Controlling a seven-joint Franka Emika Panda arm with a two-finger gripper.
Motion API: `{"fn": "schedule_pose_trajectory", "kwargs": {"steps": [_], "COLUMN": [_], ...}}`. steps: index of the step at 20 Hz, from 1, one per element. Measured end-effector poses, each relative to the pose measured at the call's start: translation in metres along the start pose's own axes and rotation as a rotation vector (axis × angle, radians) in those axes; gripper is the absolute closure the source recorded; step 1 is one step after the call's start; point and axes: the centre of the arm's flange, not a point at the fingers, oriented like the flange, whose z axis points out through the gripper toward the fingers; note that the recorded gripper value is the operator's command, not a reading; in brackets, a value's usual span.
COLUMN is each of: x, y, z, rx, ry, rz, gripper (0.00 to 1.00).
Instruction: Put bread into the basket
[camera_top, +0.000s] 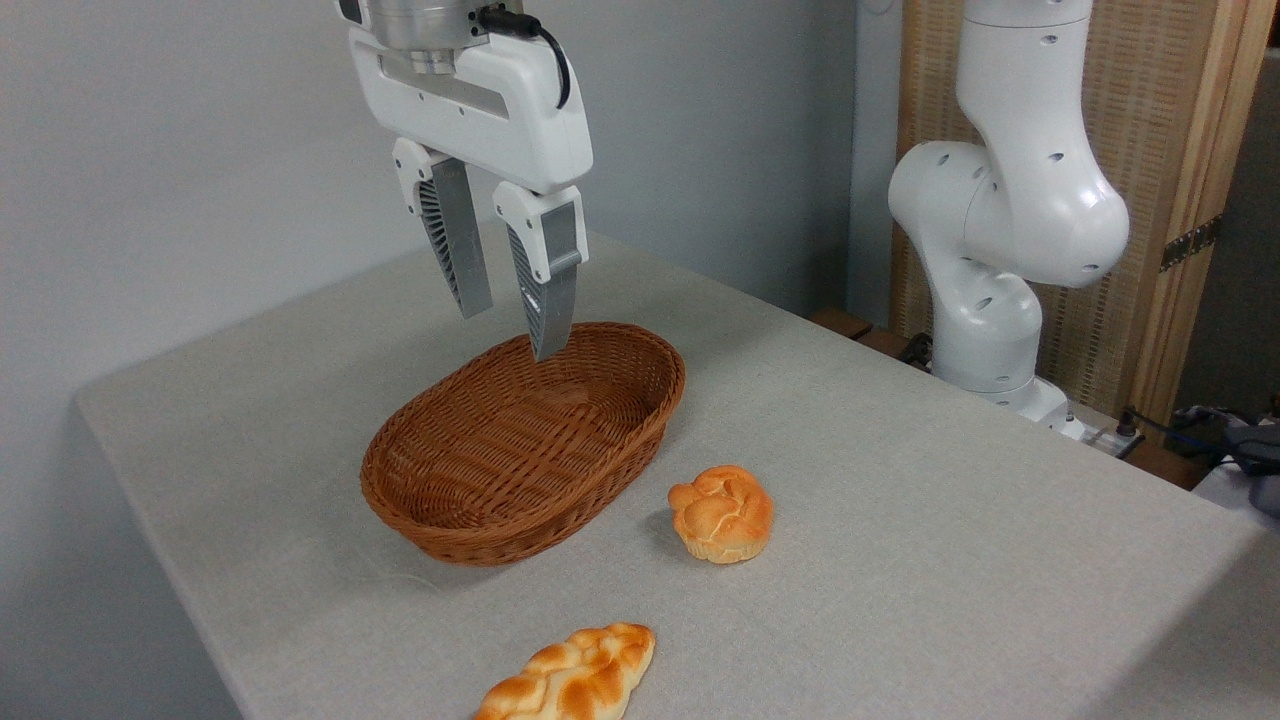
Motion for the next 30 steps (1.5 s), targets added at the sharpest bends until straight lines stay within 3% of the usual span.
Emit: {"fn": "schedule_pose_trajectory", "kwargs": {"steps": [30], "x": [0.0013], "y": [-0.0018], "z": [0.0041], "rx": [-0.004], "ry": [-0.006], "rz": [-0.001], "gripper": [0.00]}}
